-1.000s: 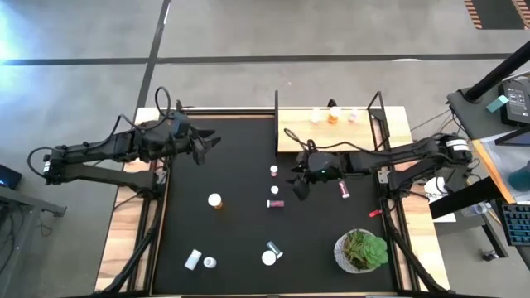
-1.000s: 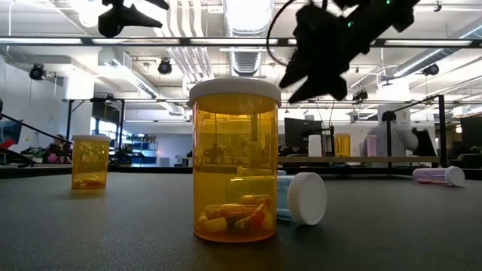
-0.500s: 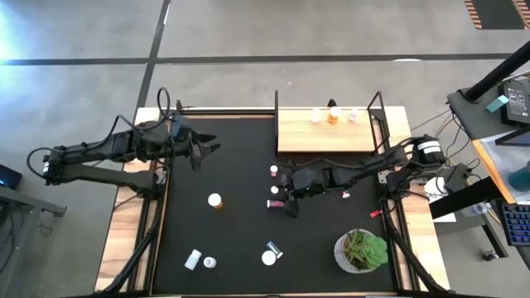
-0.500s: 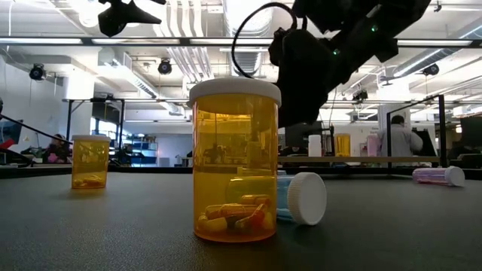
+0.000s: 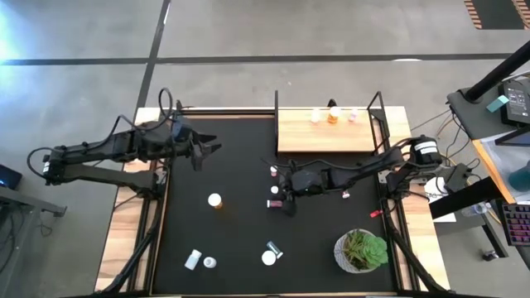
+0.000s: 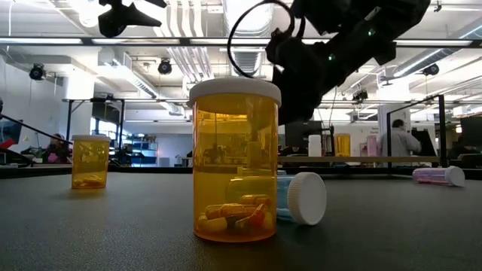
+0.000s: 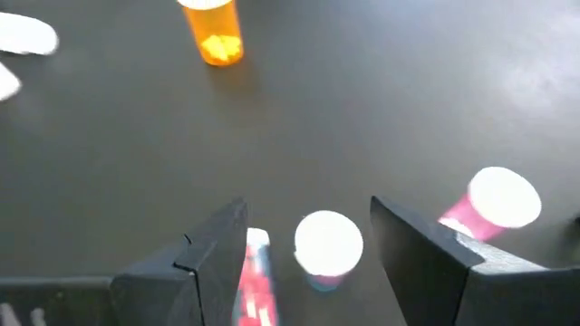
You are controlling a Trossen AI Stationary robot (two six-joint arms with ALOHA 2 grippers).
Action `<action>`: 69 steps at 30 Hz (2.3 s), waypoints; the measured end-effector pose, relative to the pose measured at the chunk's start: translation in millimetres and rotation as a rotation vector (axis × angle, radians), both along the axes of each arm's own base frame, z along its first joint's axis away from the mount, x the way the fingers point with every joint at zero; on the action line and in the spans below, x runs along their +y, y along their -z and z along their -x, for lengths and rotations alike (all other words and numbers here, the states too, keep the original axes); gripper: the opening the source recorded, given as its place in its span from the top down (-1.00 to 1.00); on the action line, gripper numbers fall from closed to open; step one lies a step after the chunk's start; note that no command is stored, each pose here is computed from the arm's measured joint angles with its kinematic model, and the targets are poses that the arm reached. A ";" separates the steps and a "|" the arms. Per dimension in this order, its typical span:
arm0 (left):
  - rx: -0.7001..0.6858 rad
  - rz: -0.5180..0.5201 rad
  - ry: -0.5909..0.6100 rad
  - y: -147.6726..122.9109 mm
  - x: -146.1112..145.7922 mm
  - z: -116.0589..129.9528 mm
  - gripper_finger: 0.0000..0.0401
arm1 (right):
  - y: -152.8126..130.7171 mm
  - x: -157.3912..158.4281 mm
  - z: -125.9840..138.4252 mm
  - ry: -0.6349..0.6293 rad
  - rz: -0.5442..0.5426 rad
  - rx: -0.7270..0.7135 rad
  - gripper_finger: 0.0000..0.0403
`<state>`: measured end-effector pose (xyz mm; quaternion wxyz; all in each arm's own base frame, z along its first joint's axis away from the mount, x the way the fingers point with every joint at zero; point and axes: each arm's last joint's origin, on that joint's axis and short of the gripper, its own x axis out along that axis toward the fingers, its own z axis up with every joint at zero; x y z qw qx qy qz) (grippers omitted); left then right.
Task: Pick and place medicine bottles onto shelf by color
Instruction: Put the top blue pill bottle on the shelf
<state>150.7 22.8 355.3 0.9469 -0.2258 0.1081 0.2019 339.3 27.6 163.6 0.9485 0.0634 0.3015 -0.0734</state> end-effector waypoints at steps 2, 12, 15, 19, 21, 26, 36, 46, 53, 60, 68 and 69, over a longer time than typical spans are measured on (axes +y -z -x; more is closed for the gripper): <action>0.003 0.001 0.000 0.6 0.1 -1.4 0.05 | 10.0 -0.3 -1.7 0.007 0.008 0.031 -0.10; 0.012 0.003 -0.001 1.9 0.4 -4.0 0.05 | 34.0 0.1 -10.8 0.028 0.008 0.030 -0.10; 0.008 0.002 -0.001 1.7 0.5 -4.8 0.05 | 32.7 0.2 -10.7 0.027 0.008 0.025 -0.08; 0.008 0.002 -0.001 1.8 0.6 -5.4 0.05 | 32.8 0.2 -10.6 0.027 0.008 0.027 -0.01; 0.010 0.002 -0.001 2.0 0.6 -5.6 0.05 | 32.8 0.2 -10.7 0.027 0.008 0.026 0.04; 0.010 0.002 -0.001 2.1 0.7 -6.3 0.05 | 32.9 0.1 -10.6 0.028 0.008 0.027 0.23; 0.008 0.002 -0.001 1.9 0.7 -6.5 0.05 | 30.0 0.1 -9.3 0.040 -0.010 0.028 0.49; 0.004 0.001 -0.002 1.5 0.8 -6.7 0.05 | -14.8 -3.8 18.5 0.090 -0.003 0.089 0.45; -0.019 -0.002 -0.001 -0.5 0.9 -7.8 0.05 | -51.1 -23.6 49.0 0.341 0.176 0.088 0.43; -0.048 -0.012 0.000 -3.4 1.0 -8.6 0.05 | -51.7 -73.4 56.4 0.702 0.101 0.017 0.44; -0.049 -0.034 0.005 -4.3 1.0 -8.1 0.05 | -39.8 -129.4 50.0 0.944 0.000 -0.121 0.44; -0.053 -0.034 0.005 -4.7 1.0 -8.2 0.05 | -37.8 -134.1 49.6 0.958 0.000 -0.126 0.44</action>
